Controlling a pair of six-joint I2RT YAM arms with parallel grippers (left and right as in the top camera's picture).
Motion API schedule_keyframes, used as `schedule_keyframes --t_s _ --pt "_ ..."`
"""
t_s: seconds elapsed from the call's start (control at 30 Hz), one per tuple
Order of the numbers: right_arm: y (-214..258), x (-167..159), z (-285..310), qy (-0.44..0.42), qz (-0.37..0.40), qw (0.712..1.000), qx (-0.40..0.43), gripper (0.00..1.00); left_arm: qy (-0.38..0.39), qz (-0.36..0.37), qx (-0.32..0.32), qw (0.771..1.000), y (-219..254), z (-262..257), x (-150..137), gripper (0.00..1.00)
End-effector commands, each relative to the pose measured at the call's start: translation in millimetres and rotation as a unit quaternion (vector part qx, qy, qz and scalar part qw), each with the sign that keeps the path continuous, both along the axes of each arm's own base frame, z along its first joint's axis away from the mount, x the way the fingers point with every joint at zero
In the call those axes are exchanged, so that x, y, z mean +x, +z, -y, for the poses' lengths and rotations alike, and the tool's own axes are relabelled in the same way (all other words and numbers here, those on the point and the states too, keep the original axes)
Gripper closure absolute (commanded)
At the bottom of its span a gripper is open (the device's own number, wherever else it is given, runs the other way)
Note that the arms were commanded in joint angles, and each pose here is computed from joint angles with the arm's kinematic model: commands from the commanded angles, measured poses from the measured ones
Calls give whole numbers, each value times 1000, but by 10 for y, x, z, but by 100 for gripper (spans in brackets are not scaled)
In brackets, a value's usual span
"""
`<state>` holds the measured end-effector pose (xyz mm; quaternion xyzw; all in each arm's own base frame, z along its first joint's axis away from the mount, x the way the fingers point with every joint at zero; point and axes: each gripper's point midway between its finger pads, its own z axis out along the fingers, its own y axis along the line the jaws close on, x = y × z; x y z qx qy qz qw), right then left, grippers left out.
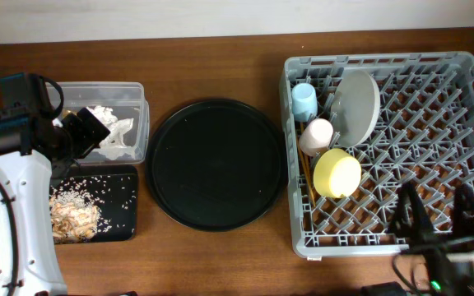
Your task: Sort waste into correct bins and load items into the dishwasher rack
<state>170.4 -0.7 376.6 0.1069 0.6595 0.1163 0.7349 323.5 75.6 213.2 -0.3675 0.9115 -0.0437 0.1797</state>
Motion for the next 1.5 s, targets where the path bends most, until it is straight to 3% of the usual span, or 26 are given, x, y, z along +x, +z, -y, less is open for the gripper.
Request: schedule_keyframes --t_s 0.0,0.1,0.37,0.4,0.57,0.67,0.73,1.47 --pt "-317 284 23 -7 74 997 36 2 0 11 3 1000 73 -4 -11 1" --pt "-672 428 44 -10 119 991 56 2 0 11 3 1000 73 -4 -11 1" --pt "-2200 754 17 -17 -90 995 22 2 0 11 3 1000 73 -4 -11 1" --pt "-2211 754 -80 10 -93 995 -32 2 0 11 3 1000 73 -4 -11 1" --pt "-2206 754 -94 14 -92 995 -49 2 0 11 3 1000 73 -4 -11 1" --pt "-2206 750 -183 36 -83 975 -202 2 0 11 3 1000 73 -4 -11 1" --pt "-2206 750 -177 34 -81 968 -235 2 0 11 3 1000 73 -4 -11 1" --pt "-2206 751 -177 34 -81 968 -235 2 0 14 4 1000 92 3 -28 1"
